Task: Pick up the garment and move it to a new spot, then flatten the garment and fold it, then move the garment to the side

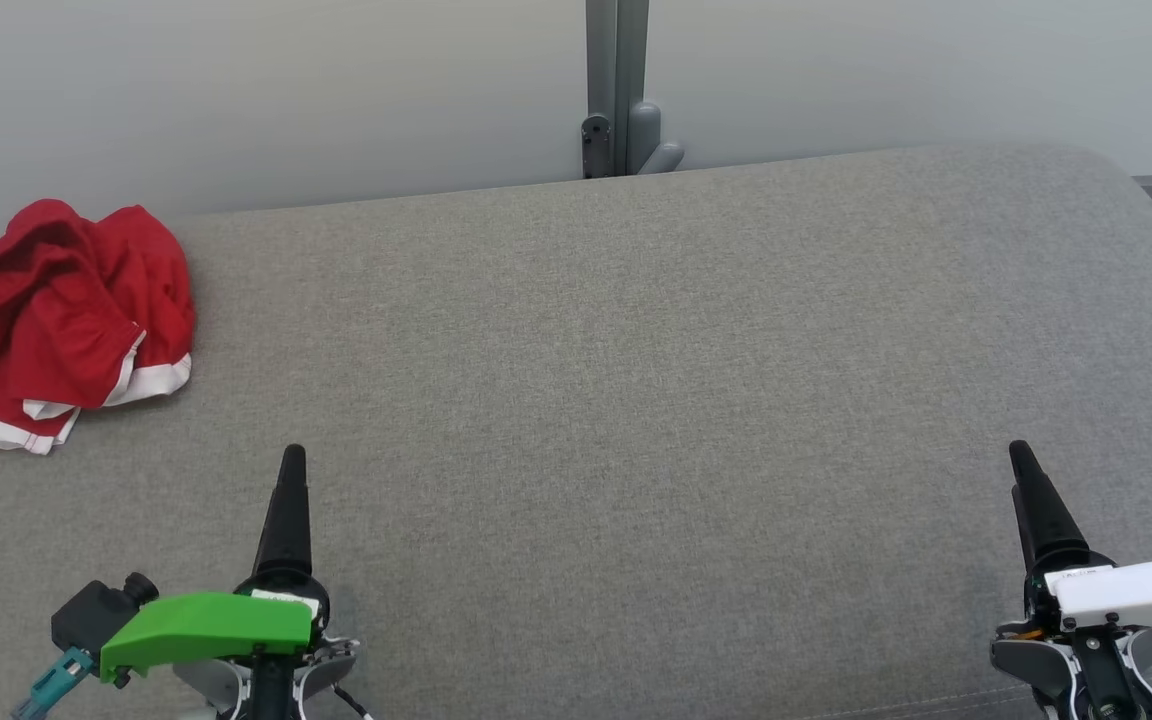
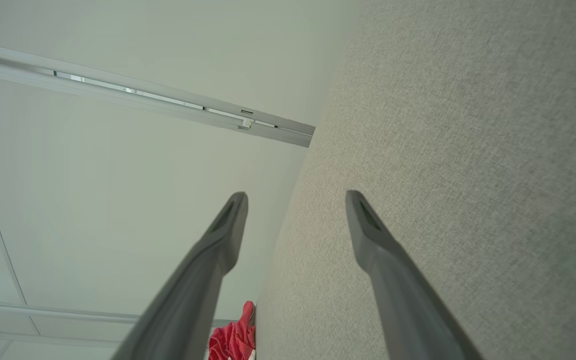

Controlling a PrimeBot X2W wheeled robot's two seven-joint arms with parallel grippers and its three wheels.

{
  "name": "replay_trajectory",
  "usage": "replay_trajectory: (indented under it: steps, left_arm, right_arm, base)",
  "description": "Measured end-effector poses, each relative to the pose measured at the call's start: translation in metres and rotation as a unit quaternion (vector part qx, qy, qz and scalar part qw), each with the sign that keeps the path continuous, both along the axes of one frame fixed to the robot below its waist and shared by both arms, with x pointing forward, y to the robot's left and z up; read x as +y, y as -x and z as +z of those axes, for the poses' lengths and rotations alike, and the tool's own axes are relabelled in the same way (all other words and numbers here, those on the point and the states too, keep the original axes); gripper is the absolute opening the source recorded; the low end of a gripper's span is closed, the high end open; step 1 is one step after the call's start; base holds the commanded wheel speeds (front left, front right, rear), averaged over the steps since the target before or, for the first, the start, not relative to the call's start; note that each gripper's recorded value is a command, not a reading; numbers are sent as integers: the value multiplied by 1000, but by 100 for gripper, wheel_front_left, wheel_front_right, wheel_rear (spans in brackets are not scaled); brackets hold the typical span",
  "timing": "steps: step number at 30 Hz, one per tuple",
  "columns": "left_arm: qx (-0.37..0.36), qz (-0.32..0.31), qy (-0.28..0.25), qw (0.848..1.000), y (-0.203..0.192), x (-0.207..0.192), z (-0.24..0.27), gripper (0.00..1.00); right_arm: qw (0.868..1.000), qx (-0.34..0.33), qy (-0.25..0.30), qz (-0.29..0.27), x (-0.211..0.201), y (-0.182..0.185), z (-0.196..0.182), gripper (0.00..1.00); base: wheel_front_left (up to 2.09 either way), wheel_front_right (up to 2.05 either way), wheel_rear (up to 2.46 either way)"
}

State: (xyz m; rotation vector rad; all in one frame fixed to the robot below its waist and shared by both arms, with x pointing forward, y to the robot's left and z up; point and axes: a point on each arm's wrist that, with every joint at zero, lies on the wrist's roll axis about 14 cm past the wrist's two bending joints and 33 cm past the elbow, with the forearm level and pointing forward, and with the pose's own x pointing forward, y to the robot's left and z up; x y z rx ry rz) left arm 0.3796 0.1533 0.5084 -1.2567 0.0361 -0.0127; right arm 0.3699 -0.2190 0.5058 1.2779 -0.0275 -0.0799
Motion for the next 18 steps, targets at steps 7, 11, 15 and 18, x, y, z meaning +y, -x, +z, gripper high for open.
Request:
replay_trajectory:
  steps: [7, 11, 15, 18]
  left_arm:
    - [-16, -2, -76, 997, -1, -3, 8, 100]
    - [-21, -2, -122, 992, 0, -3, 11, 100]
    - [-25, 1, -168, 985, 1, -3, 12, 100]
    - [-26, 1, -201, 979, 2, -3, 11, 100]
  right_arm:
    - [994, -9, 106, 14, 9, -2, 11, 100]
    - [988, -13, 153, 21, 16, -2, 14, 100]
    - [981, -20, 190, 24, 21, -3, 19, 100]
    - [977, -23, 212, 26, 24, -3, 20, 100]
  base:
    - [0, 0, 0]
    - [0, 0, 0]
    - [0, 0, 0]
    - [0, 0, 0]
